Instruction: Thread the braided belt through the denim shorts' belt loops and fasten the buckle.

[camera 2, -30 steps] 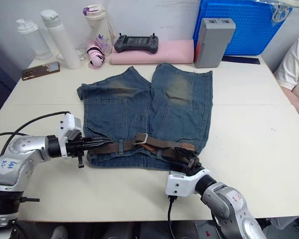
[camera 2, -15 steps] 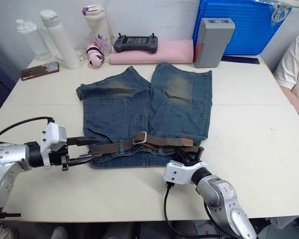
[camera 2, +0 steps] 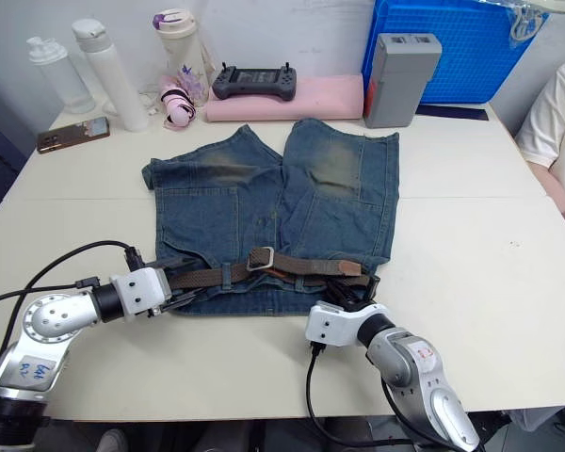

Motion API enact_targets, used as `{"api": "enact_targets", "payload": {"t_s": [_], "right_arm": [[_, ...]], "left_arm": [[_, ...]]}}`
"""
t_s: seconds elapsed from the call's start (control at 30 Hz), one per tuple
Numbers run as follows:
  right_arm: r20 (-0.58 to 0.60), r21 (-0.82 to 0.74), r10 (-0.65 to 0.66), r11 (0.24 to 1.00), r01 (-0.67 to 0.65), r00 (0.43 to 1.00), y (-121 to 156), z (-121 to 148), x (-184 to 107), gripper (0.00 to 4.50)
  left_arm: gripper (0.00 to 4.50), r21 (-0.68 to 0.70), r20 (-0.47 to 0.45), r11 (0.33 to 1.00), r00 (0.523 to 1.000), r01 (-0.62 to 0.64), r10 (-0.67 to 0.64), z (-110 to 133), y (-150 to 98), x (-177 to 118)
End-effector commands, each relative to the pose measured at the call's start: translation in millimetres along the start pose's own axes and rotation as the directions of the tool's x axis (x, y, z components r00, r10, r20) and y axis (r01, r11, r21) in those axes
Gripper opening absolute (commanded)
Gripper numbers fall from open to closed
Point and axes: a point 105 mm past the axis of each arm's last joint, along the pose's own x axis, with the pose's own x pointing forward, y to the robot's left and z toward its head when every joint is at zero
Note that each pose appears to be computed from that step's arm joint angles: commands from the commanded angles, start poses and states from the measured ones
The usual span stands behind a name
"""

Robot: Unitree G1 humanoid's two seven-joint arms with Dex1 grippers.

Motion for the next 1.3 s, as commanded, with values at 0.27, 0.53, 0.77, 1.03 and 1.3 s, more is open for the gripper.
{"api": "enact_targets", "payload": {"t_s": [0.27, 0.53, 0.77, 1.03, 1.3], "right_arm": [[-0.082, 0.046, -0.028, 0.998, 0.032, 0.996, -14.1, -15.3, -3.5, 0.00], [-0.287, 0.067, -0.095, 0.991, 0.119, 0.953, -38.0, -59.0, -13.6, 0.00], [-0.276, 0.061, -0.058, 0.995, 0.077, 0.959, -32.8, -58.9, -8.8, 0.00], [-0.261, 0.070, -0.022, 0.997, 0.042, 0.965, -23.9, -53.9, -7.7, 0.00], [-0.247, 0.087, -0.019, 0.995, 0.042, 0.969, -21.4, -48.5, -6.8, 0.00]], "left_arm": [[0.08, -0.116, -0.289, 0.961, 0.934, -0.252, 0.210, -61.9, 13.8, -29.0], [0.08, -0.171, -0.503, 0.890, 0.814, -0.422, 0.289, -122.9, -3.2, -85.9], [0.08, -0.118, -0.373, 0.963, 0.910, -0.241, 0.182, -99.2, -25.5, -54.5], [0.08, -0.154, -0.293, 0.968, 0.945, -0.197, 0.146, -85.1, -39.2, -44.1], [2.09, -0.086, -0.176, 0.977, 0.968, -0.195, 0.178, -54.0, -23.4, -42.0]]}}
